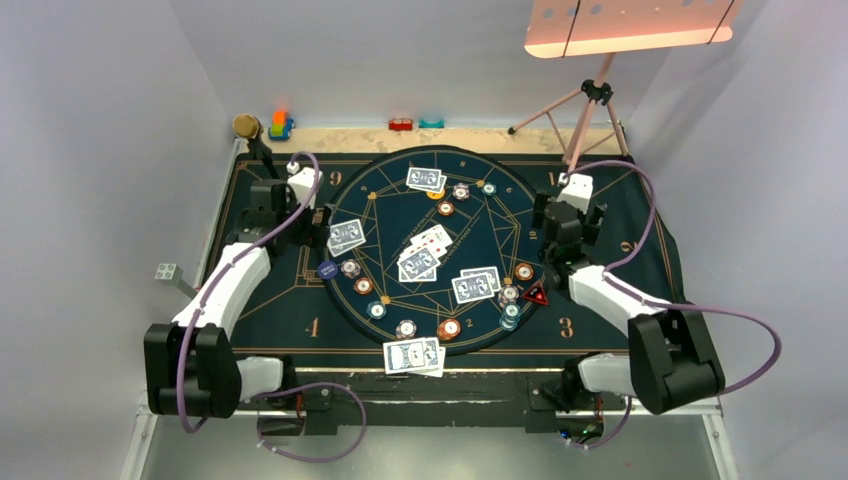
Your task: Distribute texas hold em gaming equipment
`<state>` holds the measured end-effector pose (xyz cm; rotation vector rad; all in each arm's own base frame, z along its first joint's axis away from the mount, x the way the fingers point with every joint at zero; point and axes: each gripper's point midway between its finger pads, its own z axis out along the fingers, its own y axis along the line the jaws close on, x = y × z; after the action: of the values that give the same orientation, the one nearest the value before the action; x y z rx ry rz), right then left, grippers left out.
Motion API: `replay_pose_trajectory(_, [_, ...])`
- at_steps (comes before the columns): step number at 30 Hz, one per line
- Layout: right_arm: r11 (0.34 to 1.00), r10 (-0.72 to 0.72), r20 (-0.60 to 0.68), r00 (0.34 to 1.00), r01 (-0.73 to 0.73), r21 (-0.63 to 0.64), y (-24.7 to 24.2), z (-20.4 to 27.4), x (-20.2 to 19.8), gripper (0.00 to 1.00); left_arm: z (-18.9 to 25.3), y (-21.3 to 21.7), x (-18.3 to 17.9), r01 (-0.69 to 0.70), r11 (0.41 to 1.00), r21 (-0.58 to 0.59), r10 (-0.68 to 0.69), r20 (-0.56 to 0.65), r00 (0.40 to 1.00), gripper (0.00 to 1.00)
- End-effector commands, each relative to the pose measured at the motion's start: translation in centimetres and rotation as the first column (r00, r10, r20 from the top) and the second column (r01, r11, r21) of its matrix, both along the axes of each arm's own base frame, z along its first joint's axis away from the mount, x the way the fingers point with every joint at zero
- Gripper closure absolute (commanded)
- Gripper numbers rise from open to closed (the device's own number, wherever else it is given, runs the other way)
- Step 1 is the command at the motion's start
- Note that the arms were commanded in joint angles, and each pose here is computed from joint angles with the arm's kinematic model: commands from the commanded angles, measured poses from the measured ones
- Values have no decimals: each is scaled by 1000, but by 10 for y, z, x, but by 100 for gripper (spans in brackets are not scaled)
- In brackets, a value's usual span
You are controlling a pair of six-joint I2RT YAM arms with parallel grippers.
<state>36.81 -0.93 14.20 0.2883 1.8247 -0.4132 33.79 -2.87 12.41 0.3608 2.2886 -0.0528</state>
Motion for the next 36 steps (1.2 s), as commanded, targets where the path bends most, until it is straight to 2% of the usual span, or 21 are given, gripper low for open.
replay_pose_trajectory(1, [992, -126, 209, 970, 123, 28, -21, 39, 10, 4, 26, -8, 29, 32, 996, -82, -12, 225, 974, 0])
replay_pose_trajectory(5, [989, -146, 227, 963, 139, 49, -30, 29, 7, 3, 29, -4, 38, 18, 991, -131, 34, 379, 925, 0])
replay_pose_trajectory(8, [984, -181, 304, 936, 171, 57, -39, 35, 0, 3, 32, 11, 37, -51, 984, -171, 130, 491, 862, 0])
replay_pose_trajectory(10, [983, -185, 319, 930, 173, 64, -42, 33, -3, 2, 33, 14, 32, -45, 981, -189, 146, 563, 813, 0])
replay_pose_trajectory(18, [967, -256, 353, 900, 233, 107, -53, 20, -11, 2, 9, 22, 25, -68, 974, -217, 195, 645, 739, 1])
replay_pose_trajectory(22, [985, -174, 373, 911, 155, 81, -45, 21, -12, 2, 2, 18, 29, -50, 977, -209, 175, 635, 752, 2])
replay_pose_trajectory(25, [997, -71, 400, 914, 55, 51, -33, 25, -8, 2, -4, 17, 42, -61, 978, -201, 164, 547, 821, 1])
replay_pose_trajectory(27, [999, -22, 386, 922, 7, 40, -30, 23, -2, 2, -5, 15, 43, -49, 978, -202, 155, 550, 820, 0])
replay_pose_trajectory(28, [999, 24, 377, 926, -39, 32, -27, 22, 0, 2, -5, 14, 42, -46, 978, -203, 152, 547, 823, 0])
replay_pose_trajectory(30, [976, 204, 358, 911, -218, -2, -6, 15, 4, 2, -3, 12, 42, -28, 979, -204, 140, 560, 817, 0])
replay_pose_trajectory(31, [961, 275, 347, 897, -272, -60, 0, 16, 8, 2, -3, 11, 41, -25, 978, -205, 138, 557, 819, 0])
replay_pose_trajectory(32, [963, 268, 355, 896, -265, -57, -3, 16, 11, 2, -3, 11, 41, -25, 979, -204, 137, 557, 819, 0])
replay_pose_trajectory(34, [979, 182, 321, 929, -202, 29, -21, 8, 20, 2, -4, 11, 41, -27, 979, -204, 139, 559, 817, 0])
replay_pose_trajectory(36, [976, 187, 328, 926, -214, 48, -24, 9, 20, 2, -4, 11, 41, -27, 979, -204, 139, 559, 817, 0])
